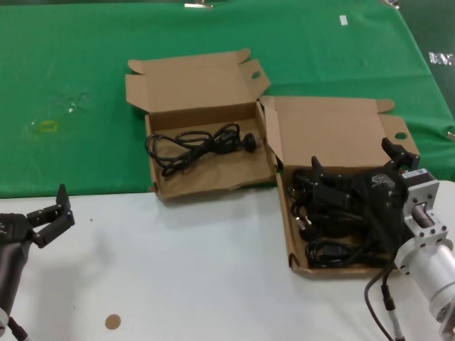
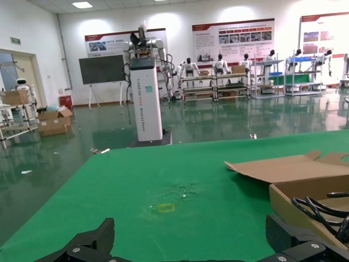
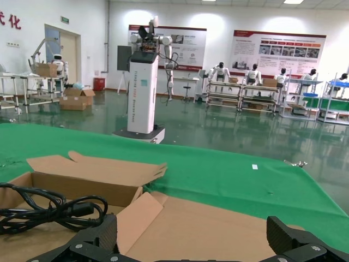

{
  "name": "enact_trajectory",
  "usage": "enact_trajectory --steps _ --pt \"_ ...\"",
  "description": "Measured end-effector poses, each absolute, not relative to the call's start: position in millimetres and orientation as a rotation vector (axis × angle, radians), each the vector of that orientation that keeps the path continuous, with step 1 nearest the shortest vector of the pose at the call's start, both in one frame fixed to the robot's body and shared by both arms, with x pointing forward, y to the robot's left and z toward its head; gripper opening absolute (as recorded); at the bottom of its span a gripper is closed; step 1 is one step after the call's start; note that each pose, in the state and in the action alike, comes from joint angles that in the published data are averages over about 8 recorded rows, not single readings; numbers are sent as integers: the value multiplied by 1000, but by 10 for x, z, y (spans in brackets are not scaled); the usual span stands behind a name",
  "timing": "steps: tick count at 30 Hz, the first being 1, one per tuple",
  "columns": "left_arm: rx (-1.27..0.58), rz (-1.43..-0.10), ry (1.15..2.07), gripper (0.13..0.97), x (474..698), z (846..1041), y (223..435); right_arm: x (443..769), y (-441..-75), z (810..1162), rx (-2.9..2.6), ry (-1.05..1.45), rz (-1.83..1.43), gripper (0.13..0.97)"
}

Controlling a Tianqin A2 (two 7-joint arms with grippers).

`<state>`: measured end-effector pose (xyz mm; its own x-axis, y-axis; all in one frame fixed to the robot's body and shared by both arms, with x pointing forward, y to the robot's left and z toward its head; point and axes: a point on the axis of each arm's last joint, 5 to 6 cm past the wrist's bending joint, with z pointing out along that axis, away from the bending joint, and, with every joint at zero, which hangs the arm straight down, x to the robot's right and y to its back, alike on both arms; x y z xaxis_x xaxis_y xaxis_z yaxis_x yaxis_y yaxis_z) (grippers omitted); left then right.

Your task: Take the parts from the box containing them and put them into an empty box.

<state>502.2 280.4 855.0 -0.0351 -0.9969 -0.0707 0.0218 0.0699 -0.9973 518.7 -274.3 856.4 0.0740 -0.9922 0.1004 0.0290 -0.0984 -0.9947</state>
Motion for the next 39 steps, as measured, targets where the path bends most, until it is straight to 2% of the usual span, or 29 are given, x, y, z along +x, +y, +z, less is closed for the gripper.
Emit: enact_trajectory --steps 39 --pt "-1125 -1193 1253 966 5022 8550 2804 5187 -2743 8564 -1298 1086 -1237 966"
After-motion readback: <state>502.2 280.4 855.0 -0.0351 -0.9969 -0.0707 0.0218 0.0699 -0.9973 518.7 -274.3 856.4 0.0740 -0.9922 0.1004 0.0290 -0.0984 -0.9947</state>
